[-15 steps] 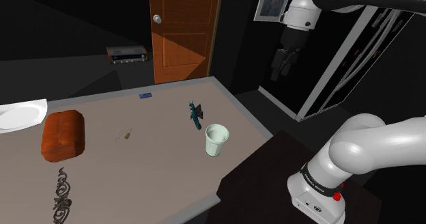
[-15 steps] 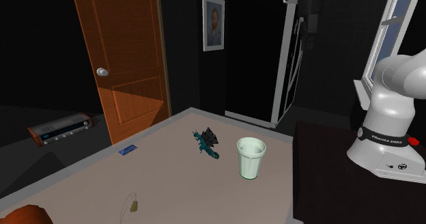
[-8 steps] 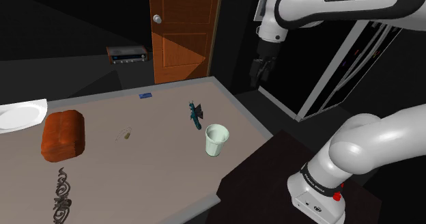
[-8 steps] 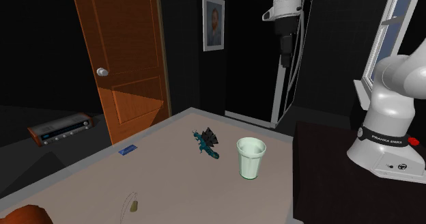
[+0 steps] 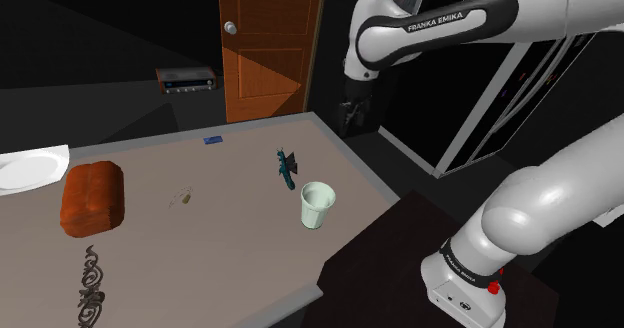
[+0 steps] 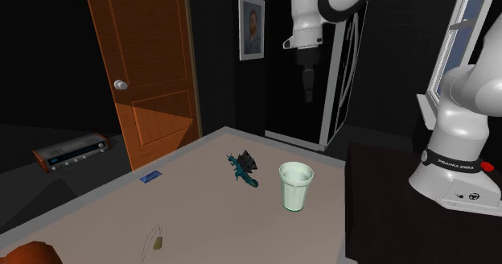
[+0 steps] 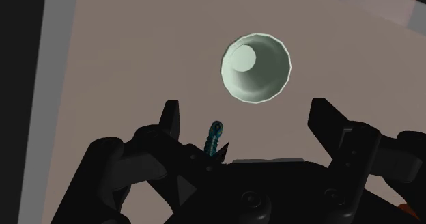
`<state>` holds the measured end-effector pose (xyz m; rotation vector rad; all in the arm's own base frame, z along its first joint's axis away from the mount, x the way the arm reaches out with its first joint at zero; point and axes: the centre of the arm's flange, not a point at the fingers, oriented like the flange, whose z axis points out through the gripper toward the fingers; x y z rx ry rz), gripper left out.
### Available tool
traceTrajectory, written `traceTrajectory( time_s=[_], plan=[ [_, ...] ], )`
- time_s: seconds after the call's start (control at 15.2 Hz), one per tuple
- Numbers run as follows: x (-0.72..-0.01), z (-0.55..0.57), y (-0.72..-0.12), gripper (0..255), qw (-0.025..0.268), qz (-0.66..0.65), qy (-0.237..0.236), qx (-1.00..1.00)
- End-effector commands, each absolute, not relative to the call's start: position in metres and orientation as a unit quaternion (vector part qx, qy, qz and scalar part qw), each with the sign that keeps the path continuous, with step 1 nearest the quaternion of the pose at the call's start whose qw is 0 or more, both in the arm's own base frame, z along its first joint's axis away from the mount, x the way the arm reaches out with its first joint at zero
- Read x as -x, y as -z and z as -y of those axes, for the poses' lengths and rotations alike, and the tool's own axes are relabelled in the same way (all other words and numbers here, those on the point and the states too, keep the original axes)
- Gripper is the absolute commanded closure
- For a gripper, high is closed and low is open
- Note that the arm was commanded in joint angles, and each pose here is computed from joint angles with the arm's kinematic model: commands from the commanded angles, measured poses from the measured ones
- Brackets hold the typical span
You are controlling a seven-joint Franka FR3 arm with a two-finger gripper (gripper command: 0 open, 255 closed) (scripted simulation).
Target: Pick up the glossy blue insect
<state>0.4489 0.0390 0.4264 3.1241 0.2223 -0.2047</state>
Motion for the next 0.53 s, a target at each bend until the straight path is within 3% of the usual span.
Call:
traceTrajectory(
  time_s=[0.0,0.46],
  plan=[
    [-0.472,-0.043,-0.407,0,0.007,-0.075,0.067,-0.995],
    [-0.539,-0.054,-0.34,0,0.026,-0.089,0.075,-0.993]
  ],
)
